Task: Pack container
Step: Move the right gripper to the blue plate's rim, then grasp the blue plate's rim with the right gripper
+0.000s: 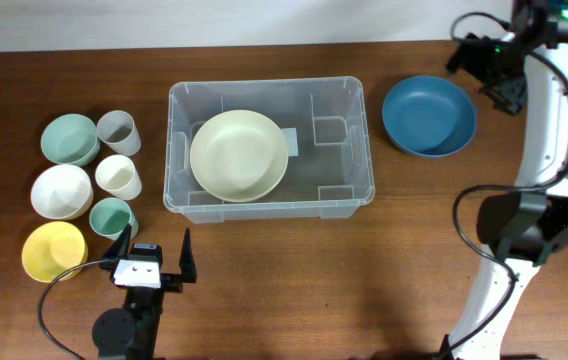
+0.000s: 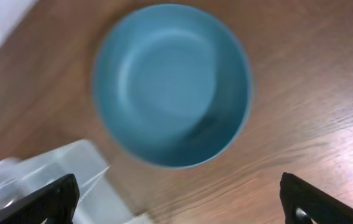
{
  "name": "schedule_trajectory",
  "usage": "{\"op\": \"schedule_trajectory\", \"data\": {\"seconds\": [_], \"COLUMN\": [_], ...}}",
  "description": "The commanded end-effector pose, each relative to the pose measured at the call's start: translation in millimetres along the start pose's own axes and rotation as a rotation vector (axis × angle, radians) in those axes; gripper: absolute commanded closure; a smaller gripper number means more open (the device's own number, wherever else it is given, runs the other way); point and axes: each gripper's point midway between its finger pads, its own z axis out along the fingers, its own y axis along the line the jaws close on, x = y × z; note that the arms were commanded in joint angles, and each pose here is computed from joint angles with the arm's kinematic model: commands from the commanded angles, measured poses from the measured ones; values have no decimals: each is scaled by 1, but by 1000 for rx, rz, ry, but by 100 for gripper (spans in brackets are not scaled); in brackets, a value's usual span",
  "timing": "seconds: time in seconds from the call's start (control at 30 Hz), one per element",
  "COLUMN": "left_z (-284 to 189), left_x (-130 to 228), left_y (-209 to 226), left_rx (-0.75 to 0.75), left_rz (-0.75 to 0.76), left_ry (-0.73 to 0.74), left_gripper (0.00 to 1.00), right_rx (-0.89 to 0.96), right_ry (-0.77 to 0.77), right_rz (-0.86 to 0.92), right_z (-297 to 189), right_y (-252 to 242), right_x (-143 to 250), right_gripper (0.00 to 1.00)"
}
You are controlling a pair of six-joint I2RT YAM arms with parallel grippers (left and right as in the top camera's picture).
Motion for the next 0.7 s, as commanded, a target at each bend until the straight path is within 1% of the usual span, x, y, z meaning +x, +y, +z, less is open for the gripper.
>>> {"op": "schedule_trajectory", "data": {"seconds": [0.0, 0.13, 0.3, 0.4, 0.67], "left_z": [0, 0, 0, 0, 0], "left_x": [1, 1, 1, 1, 1], "left_y": [0, 0, 0, 0, 0], "left_rx": [0, 0, 0, 0, 0], "left_rz": [15, 15, 15, 15, 15], "left_ry": [1, 0, 1, 0, 0], "left_gripper": [1, 1, 1, 1, 0], "right_rx": [54, 86, 71, 11, 10], "right_ry": [65, 118, 149, 160, 157], "right_rz": [76, 107, 77, 25, 23], "right_z": [33, 73, 118, 133, 153], "right_y": [-32, -55, -62, -56, -61], "right_x": [1, 8, 20, 24, 30], "right_gripper": [1, 1, 1, 1, 1]}}
